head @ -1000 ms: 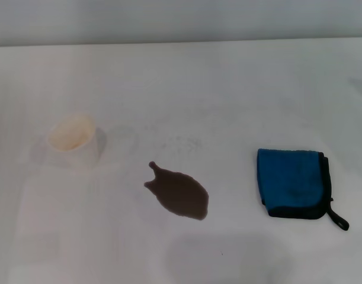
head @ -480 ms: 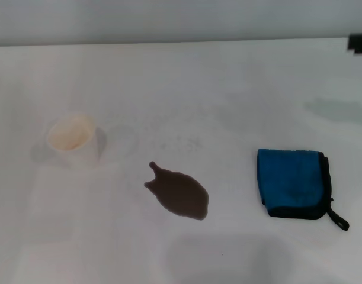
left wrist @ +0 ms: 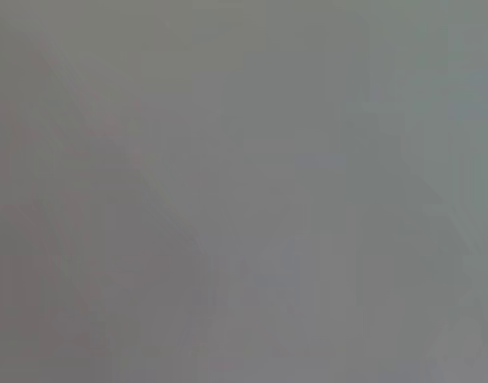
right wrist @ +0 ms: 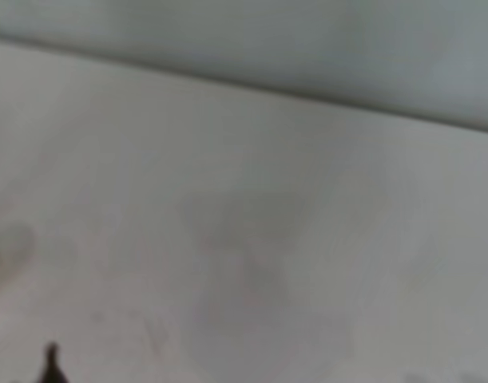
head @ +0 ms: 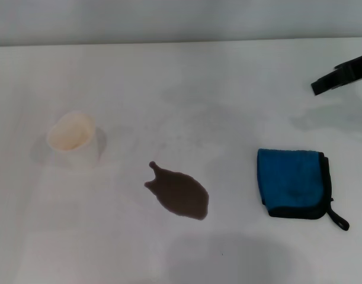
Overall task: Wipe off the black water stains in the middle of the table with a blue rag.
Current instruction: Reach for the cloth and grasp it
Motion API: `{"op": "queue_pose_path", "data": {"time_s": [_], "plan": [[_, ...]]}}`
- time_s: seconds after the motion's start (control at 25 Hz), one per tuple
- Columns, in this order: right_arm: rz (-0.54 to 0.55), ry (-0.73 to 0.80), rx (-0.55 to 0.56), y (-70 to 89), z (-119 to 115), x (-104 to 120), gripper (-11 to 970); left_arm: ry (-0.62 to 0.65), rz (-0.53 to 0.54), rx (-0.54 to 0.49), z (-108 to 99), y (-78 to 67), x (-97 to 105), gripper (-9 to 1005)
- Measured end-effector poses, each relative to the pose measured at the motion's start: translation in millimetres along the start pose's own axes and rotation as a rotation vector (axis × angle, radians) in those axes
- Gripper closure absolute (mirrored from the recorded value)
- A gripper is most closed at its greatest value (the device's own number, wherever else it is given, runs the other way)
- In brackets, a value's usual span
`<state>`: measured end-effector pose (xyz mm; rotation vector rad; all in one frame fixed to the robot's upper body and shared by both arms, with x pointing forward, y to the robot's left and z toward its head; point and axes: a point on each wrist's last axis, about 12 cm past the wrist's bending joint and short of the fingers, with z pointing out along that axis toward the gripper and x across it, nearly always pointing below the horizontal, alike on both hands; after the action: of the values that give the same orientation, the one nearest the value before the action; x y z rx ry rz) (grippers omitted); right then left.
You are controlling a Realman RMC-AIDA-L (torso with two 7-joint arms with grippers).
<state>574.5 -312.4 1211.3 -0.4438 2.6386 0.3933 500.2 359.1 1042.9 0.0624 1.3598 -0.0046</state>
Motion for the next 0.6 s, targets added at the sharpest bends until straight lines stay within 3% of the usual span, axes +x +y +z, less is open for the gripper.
{"op": "queue_pose_path", "data": {"time_s": [0.2, 0.36, 0.48, 0.6], "plan": [[-0.102, 0.098, 0.083, 40.0, 10, -15, 538, -0.008, 0.007, -0.006, 3, 1.7, -2, 121], [-0.181, 0.200, 0.211, 66.9, 20, -17, 539, -0.014, 0.008, -0.009, 5, 1.9, -3, 121], [-0.231, 0.273, 0.258, 78.9, 34, -13, 539, -0.021, 0.011, -0.005, 9, 1.6, -4, 121], [-0.235, 0.314, 0.260, 81.3, 46, -7, 539, -0.025, 0.011, 0.000, 13, 0.0, -5, 121]]}}
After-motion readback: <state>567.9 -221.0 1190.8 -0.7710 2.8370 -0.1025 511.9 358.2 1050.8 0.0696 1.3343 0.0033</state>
